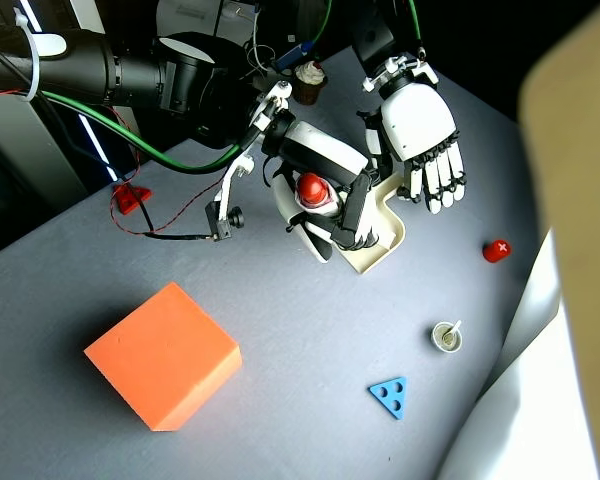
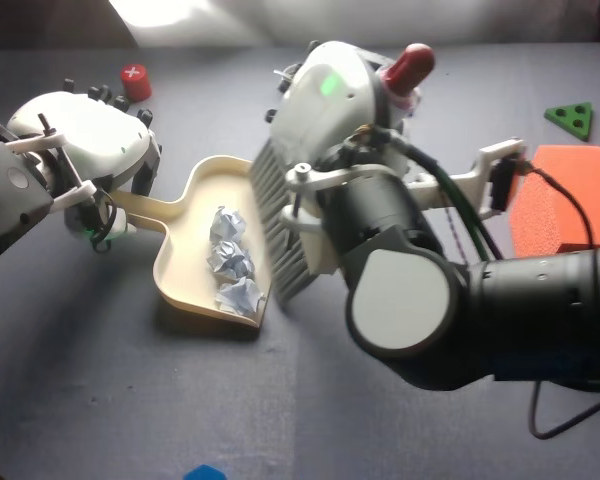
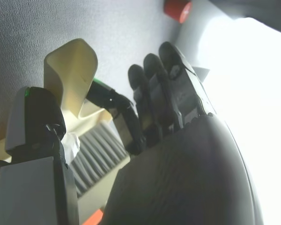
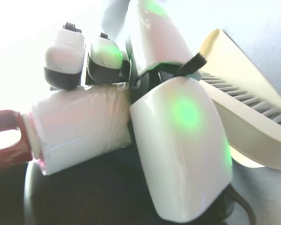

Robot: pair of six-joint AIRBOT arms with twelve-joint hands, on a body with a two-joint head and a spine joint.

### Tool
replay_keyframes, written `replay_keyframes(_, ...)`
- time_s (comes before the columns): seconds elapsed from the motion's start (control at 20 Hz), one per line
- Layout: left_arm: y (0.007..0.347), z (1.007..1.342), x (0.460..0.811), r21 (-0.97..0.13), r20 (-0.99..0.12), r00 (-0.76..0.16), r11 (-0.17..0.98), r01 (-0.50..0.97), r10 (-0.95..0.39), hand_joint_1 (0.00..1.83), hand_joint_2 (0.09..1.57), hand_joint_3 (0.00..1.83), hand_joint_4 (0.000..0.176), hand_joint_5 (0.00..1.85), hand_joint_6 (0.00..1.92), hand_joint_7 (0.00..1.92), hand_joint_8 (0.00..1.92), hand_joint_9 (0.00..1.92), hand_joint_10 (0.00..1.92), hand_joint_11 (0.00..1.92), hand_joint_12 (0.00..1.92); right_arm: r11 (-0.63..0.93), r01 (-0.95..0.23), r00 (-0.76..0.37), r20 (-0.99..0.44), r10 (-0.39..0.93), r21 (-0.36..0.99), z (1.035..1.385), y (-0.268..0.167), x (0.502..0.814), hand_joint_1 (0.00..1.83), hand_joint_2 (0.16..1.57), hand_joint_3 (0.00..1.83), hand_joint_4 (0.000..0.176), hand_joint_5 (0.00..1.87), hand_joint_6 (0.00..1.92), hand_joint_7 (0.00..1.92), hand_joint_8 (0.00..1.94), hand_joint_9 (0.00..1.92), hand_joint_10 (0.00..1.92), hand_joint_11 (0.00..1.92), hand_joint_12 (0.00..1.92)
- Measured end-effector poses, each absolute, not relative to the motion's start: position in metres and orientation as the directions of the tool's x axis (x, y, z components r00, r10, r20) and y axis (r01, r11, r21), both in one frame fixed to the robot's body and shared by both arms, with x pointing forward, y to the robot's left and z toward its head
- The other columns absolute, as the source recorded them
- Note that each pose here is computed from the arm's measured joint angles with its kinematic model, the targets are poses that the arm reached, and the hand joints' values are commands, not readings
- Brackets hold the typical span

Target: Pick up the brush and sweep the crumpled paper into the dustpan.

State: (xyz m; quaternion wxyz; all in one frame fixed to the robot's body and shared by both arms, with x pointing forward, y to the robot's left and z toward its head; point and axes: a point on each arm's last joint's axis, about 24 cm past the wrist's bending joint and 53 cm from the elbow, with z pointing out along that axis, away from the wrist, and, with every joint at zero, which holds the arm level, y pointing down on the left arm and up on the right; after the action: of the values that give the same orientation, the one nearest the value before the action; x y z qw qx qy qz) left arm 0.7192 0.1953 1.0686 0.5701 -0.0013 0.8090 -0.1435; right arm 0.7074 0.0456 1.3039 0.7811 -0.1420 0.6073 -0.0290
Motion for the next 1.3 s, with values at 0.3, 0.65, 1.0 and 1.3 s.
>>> replay_keyframes(0.3,0.194,1.070,0.720,-0.235,-0.922,-0.349,0.958,0.164,-0.167,1.05,1.18,0.00,0.000,0.86,1.17,0.45,0.00,0.37,0.00,0.27,0.19,0.966,-0.106,0.151,-0.964,-0.219,-0.236,1.291,0.025,0.712,1.54,1.21,0.00,0.149,0.85,1.92,0.98,1.94,1.21,1.92,1.35,1.92)
replay_keyframes(0.65,0.193,1.070,0.720,-0.235,-0.922,-0.351,0.957,0.168,-0.165,1.06,1.16,0.00,0.000,0.89,1.12,0.43,0.00,0.36,0.00,0.26,0.19,0.966,-0.118,0.140,-0.967,-0.212,-0.229,1.287,0.039,0.714,1.54,1.20,0.00,0.136,0.85,1.92,0.95,1.94,1.22,1.92,1.36,1.92)
replay_keyframes(1.0,0.191,1.073,0.724,-0.226,-0.927,-0.341,0.959,0.173,-0.157,1.06,1.16,0.00,0.000,0.89,1.12,0.44,0.00,0.35,0.00,0.25,0.18,0.977,-0.134,0.148,-0.978,-0.144,-0.165,1.293,0.054,0.715,1.54,1.21,0.00,0.136,0.89,1.92,1.00,1.94,1.25,1.92,1.38,1.92)
replay_keyframes(1.3,0.189,1.074,0.724,-0.226,-0.927,-0.340,0.958,0.179,-0.155,1.06,1.17,0.00,0.000,0.87,1.14,0.45,0.00,0.35,0.00,0.27,0.19,0.986,-0.161,0.136,-0.990,-0.028,-0.050,1.296,0.058,0.718,1.55,1.20,0.00,0.130,0.87,1.92,0.97,1.94,1.23,1.92,1.36,1.92)
